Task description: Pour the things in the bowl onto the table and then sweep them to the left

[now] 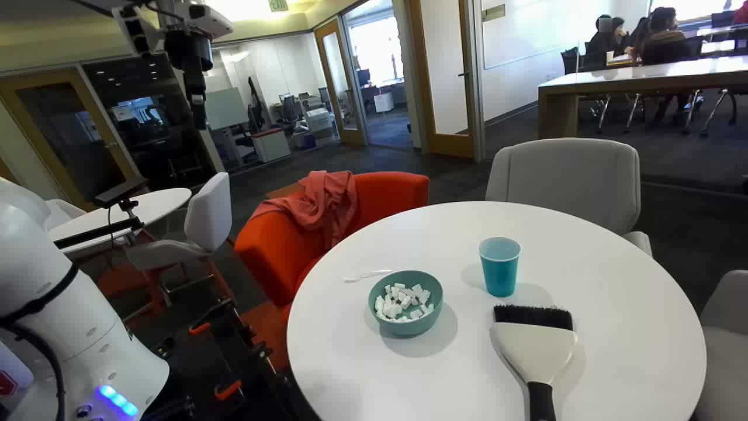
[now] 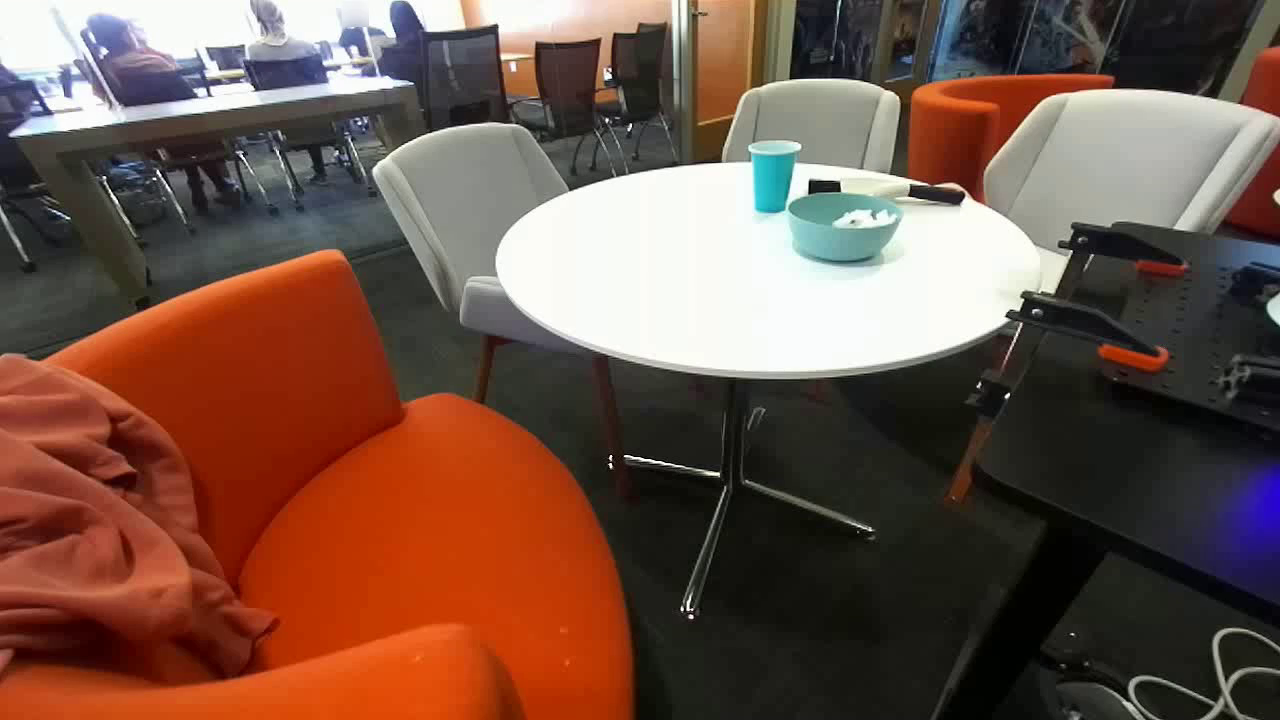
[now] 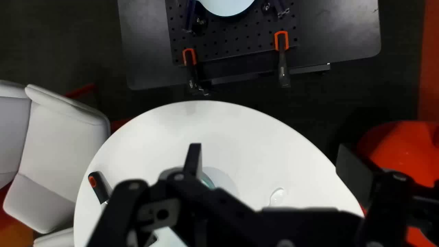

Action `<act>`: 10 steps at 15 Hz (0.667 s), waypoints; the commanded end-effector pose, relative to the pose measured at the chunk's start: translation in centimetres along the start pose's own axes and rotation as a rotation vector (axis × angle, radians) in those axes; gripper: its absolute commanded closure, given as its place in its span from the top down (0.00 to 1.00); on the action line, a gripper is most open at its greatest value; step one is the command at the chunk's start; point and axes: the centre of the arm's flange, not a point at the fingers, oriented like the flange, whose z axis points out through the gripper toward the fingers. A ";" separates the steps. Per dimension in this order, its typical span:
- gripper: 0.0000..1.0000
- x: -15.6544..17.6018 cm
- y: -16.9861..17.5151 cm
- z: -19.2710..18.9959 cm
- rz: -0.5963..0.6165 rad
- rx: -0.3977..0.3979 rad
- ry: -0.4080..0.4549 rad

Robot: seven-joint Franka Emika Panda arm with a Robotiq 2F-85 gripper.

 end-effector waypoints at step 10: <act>1.00 2.5 2.9 0.9 -0.111 0.037 0.048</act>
